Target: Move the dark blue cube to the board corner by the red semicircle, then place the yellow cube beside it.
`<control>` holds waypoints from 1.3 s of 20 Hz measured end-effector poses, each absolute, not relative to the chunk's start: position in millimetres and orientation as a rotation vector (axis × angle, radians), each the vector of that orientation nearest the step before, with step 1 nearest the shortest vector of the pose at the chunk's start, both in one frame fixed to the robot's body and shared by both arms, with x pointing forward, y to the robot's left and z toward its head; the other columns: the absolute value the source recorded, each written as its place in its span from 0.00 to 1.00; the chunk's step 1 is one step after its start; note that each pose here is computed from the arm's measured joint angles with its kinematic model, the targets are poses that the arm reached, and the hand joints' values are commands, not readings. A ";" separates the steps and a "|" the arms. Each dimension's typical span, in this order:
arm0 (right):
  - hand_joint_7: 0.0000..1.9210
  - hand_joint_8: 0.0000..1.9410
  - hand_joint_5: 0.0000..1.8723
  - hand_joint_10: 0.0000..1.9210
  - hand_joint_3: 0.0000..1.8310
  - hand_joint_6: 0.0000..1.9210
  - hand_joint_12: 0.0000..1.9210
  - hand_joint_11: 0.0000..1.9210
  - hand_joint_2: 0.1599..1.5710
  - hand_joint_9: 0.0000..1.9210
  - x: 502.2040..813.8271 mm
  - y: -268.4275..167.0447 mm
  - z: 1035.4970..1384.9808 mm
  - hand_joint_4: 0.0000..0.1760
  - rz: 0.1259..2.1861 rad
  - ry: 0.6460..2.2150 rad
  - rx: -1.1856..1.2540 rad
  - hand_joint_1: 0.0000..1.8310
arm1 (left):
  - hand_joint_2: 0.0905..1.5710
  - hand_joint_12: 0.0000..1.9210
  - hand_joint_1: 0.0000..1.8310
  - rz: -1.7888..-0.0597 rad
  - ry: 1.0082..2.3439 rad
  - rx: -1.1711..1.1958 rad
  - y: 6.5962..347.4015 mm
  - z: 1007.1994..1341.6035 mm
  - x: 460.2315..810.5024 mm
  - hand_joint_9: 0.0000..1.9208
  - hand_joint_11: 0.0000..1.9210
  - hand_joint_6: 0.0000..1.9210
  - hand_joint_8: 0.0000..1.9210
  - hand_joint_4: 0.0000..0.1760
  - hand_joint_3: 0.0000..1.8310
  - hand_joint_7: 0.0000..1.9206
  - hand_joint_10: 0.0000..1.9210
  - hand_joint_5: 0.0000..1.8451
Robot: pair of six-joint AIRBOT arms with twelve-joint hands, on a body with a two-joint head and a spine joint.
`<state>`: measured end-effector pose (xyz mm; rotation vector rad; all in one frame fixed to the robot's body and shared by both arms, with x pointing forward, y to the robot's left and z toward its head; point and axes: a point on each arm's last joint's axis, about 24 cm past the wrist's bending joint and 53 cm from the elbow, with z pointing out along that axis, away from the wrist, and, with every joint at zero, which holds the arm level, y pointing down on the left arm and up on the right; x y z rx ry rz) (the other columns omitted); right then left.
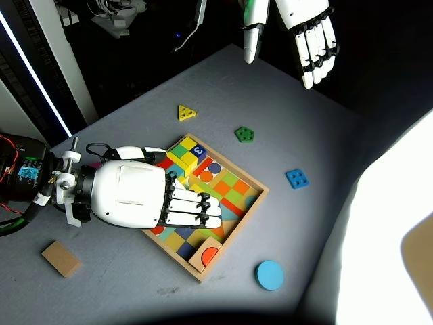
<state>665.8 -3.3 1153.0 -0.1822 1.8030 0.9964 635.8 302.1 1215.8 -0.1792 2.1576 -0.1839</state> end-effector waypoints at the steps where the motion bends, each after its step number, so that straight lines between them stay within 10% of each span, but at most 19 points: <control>1: 0.06 0.00 0.44 0.00 0.00 0.02 0.00 0.00 0.66 0.00 665.4 -2.6 1152.6 0.00 0.997 1.804 -0.183 0.00 | 0.72 0.25 0.00 -0.184 2.158 -0.179 302.2 1215.7 635.7 0.06 0.00 0.00 0.00 0.03 0.00 0.07 0.00 0.05; 26: 0.07 0.01 0.43 0.00 0.01 0.01 0.00 0.00 0.68 0.00 696.3 -39.5 1141.5 0.00 0.898 1.812 -0.137 0.00 | 0.74 0.25 0.00 -0.176 2.153 -0.179 303.8 1216.7 636.5 0.08 0.00 0.00 0.00 0.05 0.00 0.07 0.00 0.06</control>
